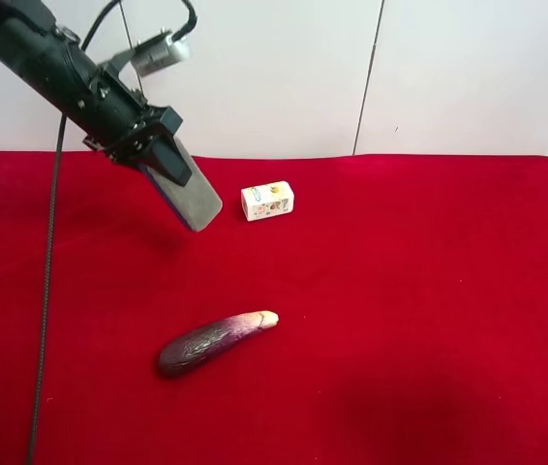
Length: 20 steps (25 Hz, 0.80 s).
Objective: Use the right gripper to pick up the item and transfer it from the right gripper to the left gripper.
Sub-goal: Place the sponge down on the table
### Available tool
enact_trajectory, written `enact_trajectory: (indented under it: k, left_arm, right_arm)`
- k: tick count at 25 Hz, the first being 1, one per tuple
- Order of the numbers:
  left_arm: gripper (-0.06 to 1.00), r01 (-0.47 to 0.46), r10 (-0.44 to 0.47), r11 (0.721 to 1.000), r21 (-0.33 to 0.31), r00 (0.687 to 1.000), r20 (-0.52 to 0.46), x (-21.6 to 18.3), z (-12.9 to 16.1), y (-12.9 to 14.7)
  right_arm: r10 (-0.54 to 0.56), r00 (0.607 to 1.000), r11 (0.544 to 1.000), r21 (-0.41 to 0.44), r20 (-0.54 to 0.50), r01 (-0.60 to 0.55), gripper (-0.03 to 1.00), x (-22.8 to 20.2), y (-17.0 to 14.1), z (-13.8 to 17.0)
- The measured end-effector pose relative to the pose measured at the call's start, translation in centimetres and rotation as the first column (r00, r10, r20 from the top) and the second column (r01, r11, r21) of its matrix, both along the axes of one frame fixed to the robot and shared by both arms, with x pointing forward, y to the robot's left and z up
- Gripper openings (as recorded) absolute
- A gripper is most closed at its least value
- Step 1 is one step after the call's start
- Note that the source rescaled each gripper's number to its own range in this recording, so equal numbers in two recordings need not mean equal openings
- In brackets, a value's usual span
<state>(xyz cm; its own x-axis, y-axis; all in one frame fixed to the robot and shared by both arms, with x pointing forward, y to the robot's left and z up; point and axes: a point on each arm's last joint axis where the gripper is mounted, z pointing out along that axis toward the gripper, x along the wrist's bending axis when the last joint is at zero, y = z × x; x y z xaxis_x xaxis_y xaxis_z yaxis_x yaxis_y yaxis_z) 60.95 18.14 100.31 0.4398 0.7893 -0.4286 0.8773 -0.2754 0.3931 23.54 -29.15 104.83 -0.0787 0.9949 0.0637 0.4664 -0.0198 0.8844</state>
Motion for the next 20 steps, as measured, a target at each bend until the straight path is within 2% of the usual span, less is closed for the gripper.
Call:
enact_trajectory:
  k: [4, 10, 20]
  left_arm:
    - [0.01, -0.076, 0.074, 0.997, -0.027, 0.996, -0.053, 1.1, -1.7, 1.7]
    - [0.01, -0.170, 0.169, 0.985, -0.021, 0.985, -0.018, 2.2, -2.0, 4.2]
    - [0.01, -0.206, 0.207, 0.978, 0.025, 0.977, -0.044, 3.7, -6.3, 4.6]
  right_arm:
    - [0.000, 1.000, 1.000, 0.000, 0.000, 0.000, 1.00, 0.0, 0.0, 0.0]
    - [0.000, 1.000, 1.000, 0.001, 0.000, 0.000, 1.00, 0.0, 0.0, 0.0]
    - [0.000, 1.000, 1.000, 0.001, -0.002, 0.000, 1.00, 0.0, 0.0, -0.1]
